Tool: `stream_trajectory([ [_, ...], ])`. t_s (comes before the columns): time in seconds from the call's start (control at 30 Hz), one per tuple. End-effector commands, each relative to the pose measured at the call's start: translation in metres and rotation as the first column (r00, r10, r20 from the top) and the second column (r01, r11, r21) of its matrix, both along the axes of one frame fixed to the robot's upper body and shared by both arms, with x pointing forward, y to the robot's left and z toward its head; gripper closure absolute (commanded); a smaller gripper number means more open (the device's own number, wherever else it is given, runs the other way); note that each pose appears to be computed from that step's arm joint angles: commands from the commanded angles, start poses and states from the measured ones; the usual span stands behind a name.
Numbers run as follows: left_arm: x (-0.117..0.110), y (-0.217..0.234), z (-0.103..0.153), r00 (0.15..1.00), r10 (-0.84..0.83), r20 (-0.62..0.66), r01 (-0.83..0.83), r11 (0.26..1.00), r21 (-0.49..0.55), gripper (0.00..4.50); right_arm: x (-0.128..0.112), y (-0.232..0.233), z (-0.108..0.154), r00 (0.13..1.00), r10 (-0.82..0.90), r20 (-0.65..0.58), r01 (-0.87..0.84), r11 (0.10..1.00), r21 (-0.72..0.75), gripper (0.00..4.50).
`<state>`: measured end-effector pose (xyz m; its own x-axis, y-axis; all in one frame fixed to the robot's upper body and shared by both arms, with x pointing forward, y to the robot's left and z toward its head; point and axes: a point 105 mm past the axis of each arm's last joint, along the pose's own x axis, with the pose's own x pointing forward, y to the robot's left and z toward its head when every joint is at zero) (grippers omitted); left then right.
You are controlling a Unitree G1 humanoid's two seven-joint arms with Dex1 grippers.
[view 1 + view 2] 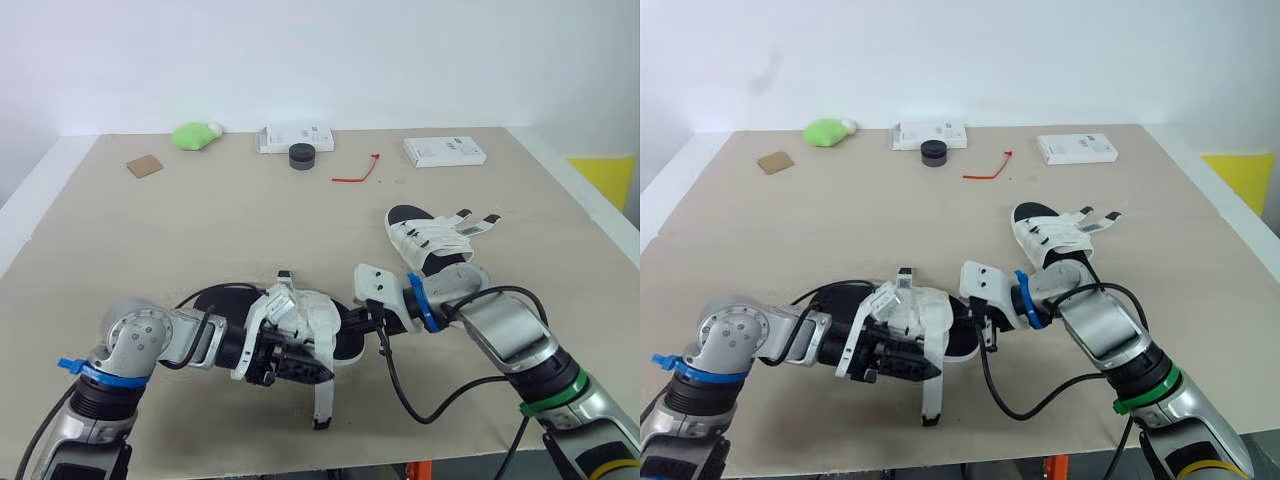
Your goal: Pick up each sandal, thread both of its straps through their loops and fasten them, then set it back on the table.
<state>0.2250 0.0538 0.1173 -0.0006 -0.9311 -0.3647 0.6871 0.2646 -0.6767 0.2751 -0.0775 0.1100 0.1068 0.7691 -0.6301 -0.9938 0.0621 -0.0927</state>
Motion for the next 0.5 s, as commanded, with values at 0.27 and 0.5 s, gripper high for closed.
stream_trajectory([
  [0.27,0.005,0.0,0.029,1.0,0.006,0.022,-0.003,0.993,-0.122,4.35,-0.011,-0.002,-0.032,0.992,-0.001,-0.126,-0.007,0.998,-0.066,4.5],
  [0.5,-0.004,0.015,0.056,0.995,-0.097,0.032,0.101,0.984,-0.148,4.35,-0.009,-0.004,-0.032,0.993,-0.001,-0.122,-0.008,0.997,-0.071,4.5],
])
